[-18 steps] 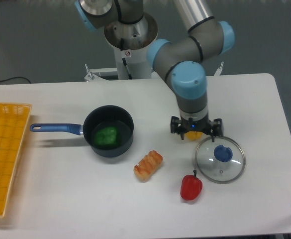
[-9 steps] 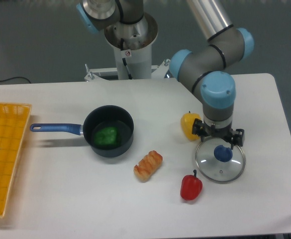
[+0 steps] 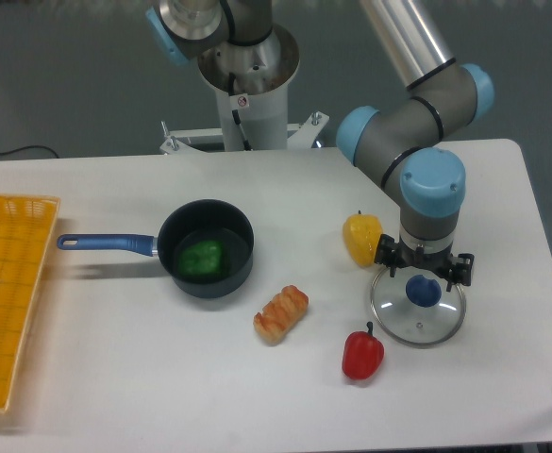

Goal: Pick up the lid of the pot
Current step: 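Lower the open gripper around the blue knob of the glass lid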

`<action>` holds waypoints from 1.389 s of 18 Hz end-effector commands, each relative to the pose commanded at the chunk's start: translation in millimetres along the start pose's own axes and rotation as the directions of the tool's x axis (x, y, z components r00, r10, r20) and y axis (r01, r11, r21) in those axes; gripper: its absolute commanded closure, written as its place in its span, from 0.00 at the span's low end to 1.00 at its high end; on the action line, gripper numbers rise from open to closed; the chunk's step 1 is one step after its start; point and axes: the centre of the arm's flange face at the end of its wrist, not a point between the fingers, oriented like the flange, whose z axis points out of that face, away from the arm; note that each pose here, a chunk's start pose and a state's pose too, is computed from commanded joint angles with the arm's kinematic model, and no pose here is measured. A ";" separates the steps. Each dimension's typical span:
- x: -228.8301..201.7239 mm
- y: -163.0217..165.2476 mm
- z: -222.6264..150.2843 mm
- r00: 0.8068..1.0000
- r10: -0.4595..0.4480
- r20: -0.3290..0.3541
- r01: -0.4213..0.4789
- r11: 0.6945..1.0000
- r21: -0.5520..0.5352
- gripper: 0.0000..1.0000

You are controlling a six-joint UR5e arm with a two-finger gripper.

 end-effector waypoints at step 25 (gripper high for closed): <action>-19.9 -3.6 30.2 0.998 -0.054 -0.036 0.055 0.998 0.005 0.00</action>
